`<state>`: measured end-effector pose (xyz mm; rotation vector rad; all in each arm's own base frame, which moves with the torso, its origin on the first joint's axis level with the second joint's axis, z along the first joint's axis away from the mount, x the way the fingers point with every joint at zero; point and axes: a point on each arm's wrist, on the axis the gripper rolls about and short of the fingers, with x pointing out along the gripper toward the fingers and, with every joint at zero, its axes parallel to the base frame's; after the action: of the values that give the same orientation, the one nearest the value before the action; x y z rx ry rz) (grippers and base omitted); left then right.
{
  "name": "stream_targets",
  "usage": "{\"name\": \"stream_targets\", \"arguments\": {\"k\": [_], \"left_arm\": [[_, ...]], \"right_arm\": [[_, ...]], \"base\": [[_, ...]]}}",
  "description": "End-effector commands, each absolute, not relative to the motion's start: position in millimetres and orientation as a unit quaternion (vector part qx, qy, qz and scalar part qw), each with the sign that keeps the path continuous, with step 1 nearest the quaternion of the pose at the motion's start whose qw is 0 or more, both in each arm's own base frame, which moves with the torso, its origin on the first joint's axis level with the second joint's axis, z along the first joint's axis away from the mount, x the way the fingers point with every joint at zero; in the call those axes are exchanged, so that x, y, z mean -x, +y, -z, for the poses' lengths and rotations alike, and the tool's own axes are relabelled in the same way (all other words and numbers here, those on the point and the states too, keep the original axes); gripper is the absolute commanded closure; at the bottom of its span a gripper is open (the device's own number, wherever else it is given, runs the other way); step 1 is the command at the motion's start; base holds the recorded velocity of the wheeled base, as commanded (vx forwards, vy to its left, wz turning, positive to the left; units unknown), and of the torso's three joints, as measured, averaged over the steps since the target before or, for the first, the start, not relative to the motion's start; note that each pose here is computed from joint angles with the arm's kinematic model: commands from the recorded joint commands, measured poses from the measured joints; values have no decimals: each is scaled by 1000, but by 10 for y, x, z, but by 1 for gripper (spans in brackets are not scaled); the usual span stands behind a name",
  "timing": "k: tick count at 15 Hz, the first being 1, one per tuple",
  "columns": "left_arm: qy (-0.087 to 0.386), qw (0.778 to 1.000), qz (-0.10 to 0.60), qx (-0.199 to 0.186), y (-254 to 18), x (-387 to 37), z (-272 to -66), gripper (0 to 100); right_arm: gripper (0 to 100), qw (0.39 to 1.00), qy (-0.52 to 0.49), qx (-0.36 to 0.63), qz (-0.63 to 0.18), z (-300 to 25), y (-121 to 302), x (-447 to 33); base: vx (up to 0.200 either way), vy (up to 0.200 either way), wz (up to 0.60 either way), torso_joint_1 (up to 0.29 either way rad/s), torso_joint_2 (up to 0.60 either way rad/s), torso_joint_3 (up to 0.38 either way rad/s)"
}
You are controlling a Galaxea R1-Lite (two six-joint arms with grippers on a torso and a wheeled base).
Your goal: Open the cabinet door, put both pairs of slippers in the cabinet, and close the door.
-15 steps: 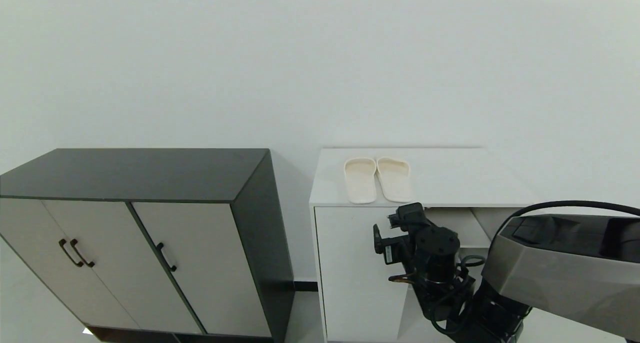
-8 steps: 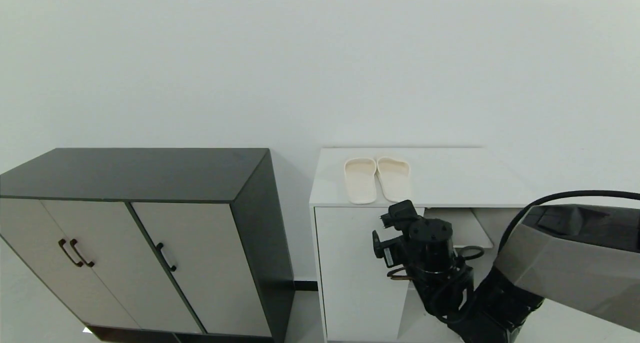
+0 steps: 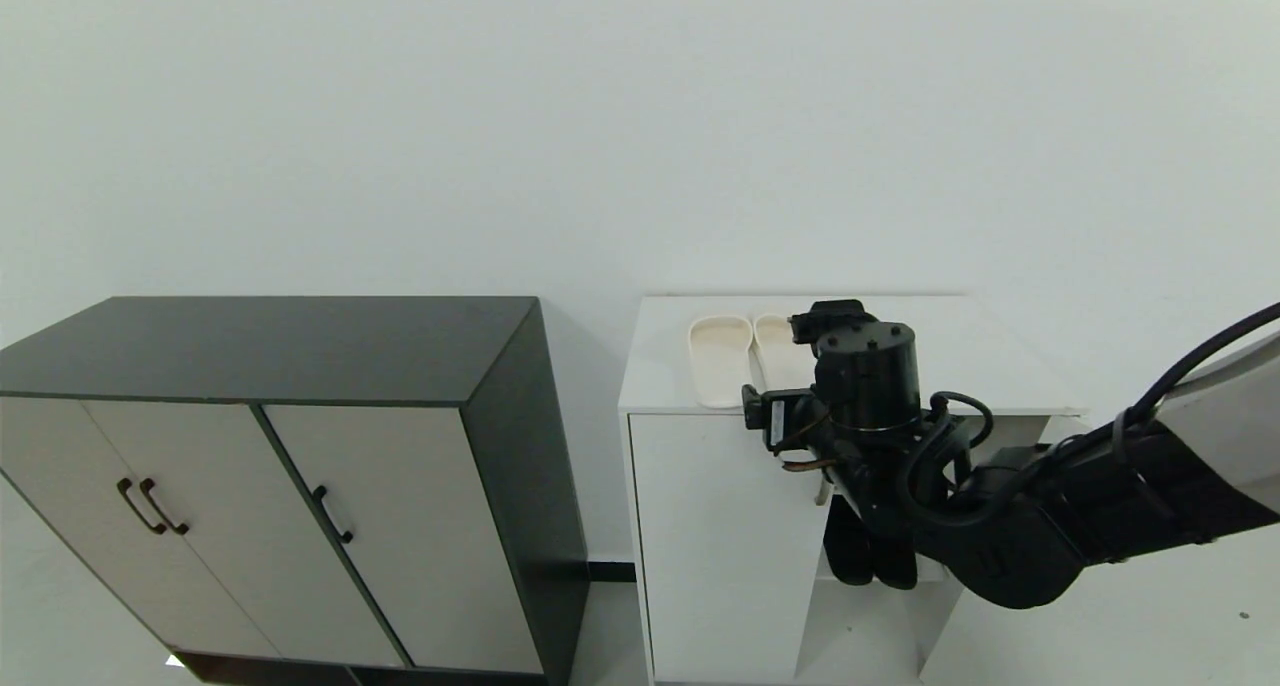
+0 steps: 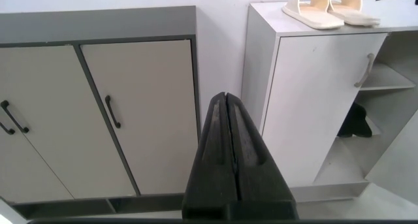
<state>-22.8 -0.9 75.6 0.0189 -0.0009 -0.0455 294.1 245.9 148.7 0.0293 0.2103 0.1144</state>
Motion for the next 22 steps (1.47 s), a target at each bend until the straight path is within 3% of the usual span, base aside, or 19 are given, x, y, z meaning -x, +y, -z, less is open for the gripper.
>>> {"name": "stream_targets", "arguments": {"k": [1, 15, 22], "left_arm": [[0, 1000, 23, -9, -10, 227, -757, 100], [0, 1000, 23, -9, -10, 227, -757, 100], [0, 1000, 23, -9, -10, 227, -757, 100]], "right_arm": [[0, 993, 103, -16, -56, -1460, 2463, -2950], [0, 991, 113, 1, -75, -1142, 2547, -3033], [0, 991, 123, 2, -46, -920, 2483, -3372]], "base": [[0, 0, 0, 0, 0, 0], [200, 0, 0, 4, 2, 3], [0, 0, 0, 0, 0, 0]]}}
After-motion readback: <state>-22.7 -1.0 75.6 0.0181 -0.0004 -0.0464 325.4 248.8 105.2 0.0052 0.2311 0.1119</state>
